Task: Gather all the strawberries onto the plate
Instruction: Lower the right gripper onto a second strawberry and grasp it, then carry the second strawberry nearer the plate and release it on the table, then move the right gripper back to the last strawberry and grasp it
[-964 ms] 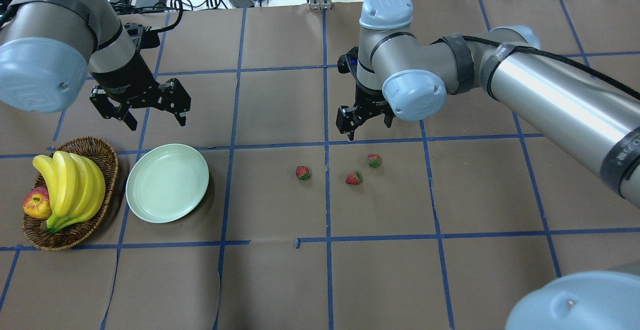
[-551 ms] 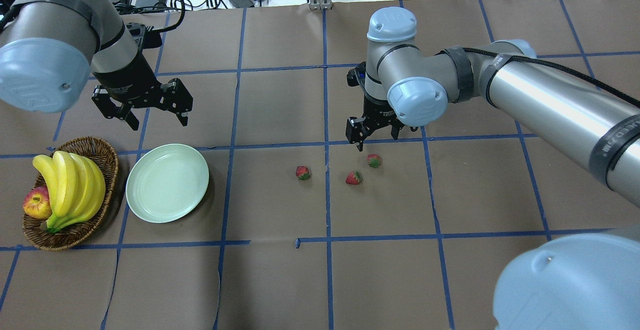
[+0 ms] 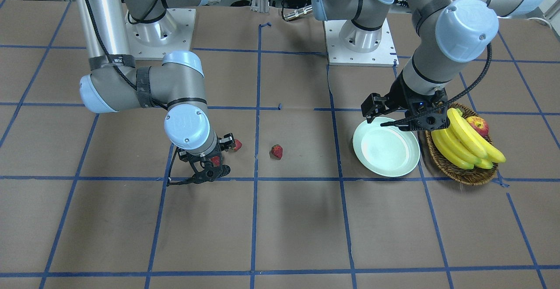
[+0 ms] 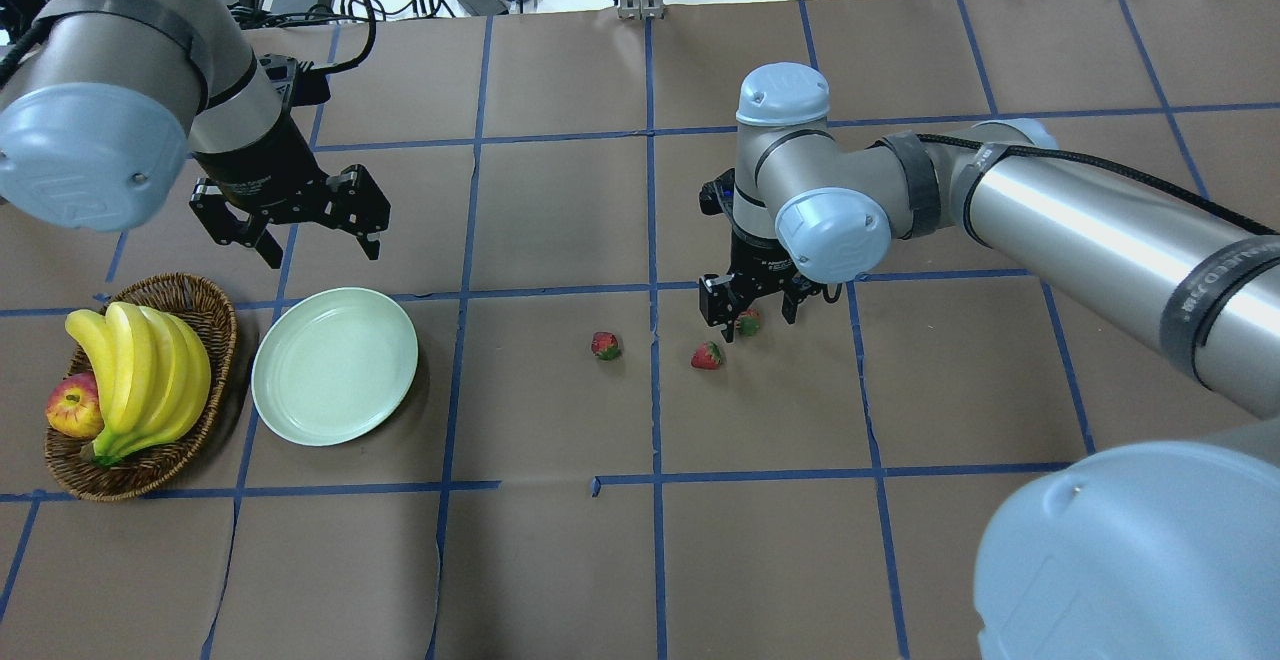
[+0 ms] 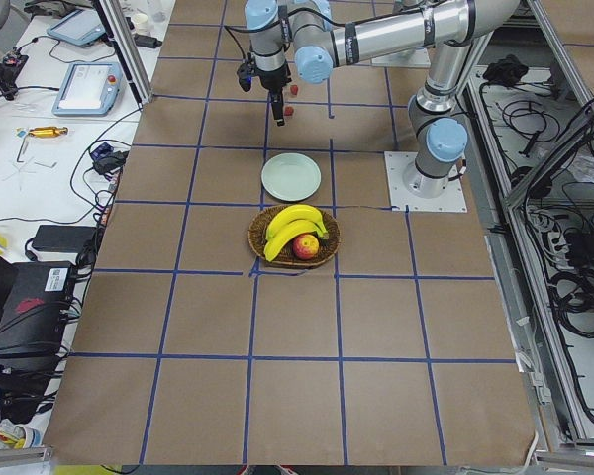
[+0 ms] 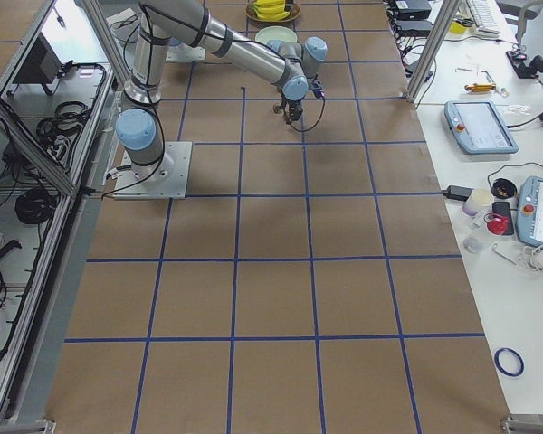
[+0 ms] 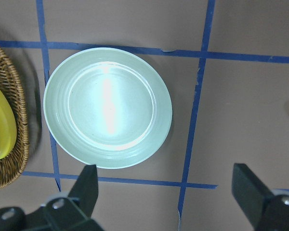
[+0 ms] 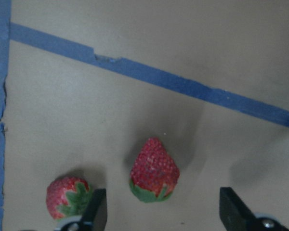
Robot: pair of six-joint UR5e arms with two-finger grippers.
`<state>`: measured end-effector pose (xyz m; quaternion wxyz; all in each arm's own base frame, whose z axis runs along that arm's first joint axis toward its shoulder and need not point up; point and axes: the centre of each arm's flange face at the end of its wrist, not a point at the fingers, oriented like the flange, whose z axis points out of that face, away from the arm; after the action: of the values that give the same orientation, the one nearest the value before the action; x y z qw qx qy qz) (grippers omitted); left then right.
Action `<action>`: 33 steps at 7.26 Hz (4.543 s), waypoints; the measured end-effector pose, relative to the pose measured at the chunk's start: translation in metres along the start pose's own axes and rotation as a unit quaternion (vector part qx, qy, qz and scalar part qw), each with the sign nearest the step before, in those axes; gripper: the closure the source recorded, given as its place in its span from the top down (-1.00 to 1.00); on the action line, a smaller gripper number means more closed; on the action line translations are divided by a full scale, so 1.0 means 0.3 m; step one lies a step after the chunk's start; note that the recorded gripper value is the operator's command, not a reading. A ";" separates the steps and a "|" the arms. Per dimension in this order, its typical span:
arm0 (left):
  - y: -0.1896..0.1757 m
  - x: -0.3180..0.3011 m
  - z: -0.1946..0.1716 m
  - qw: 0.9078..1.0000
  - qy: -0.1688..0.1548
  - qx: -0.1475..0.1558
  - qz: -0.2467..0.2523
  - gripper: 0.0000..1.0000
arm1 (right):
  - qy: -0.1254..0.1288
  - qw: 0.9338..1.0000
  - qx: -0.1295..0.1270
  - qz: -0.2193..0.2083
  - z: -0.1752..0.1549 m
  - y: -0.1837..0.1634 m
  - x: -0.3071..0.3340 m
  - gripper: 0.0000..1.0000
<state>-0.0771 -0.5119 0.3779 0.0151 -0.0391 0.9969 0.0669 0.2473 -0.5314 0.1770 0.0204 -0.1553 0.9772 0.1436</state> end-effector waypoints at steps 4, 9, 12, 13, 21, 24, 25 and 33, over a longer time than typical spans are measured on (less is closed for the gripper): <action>0.007 -0.001 0.019 1.000 -0.001 -0.005 0.000 1.00 | 0.003 1.000 0.008 -0.001 0.014 -0.029 0.006 0.32; 0.008 -0.002 0.015 1.000 -0.002 -0.004 0.000 1.00 | 0.004 1.000 0.013 -0.005 0.004 -0.029 0.003 -1.00; 0.009 -0.004 0.006 1.000 -0.003 -0.001 0.004 1.00 | 0.008 0.997 0.075 -0.006 -0.207 -0.051 -0.012 -1.00; 0.010 -0.006 0.002 1.000 -0.004 0.000 0.006 1.00 | -0.001 0.995 0.096 -0.007 -0.286 -0.056 -0.042 -1.00; 0.010 -0.009 0.008 1.000 0.000 -0.002 -0.003 1.00 | -0.066 0.991 0.105 -0.054 -0.119 -0.068 -0.667 -0.81; 0.009 -0.006 0.014 1.000 0.000 -0.004 -0.002 1.00 | -0.073 0.991 0.097 -0.064 -0.042 -0.089 -0.697 0.60; 0.009 -0.006 0.014 1.000 0.000 -0.004 -0.002 1.00 | -0.074 0.990 0.096 -0.066 -0.036 -0.090 -0.698 0.66; 0.007 -0.009 0.017 1.000 -0.001 -0.005 -0.001 1.00 | 0.001 0.994 0.097 -0.059 -0.346 0.013 -0.398 1.00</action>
<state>-0.0745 -0.5090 0.3731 0.0156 -0.0404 0.9965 0.0719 0.3602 -0.5222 0.2875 0.0430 -0.2101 0.9756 0.0467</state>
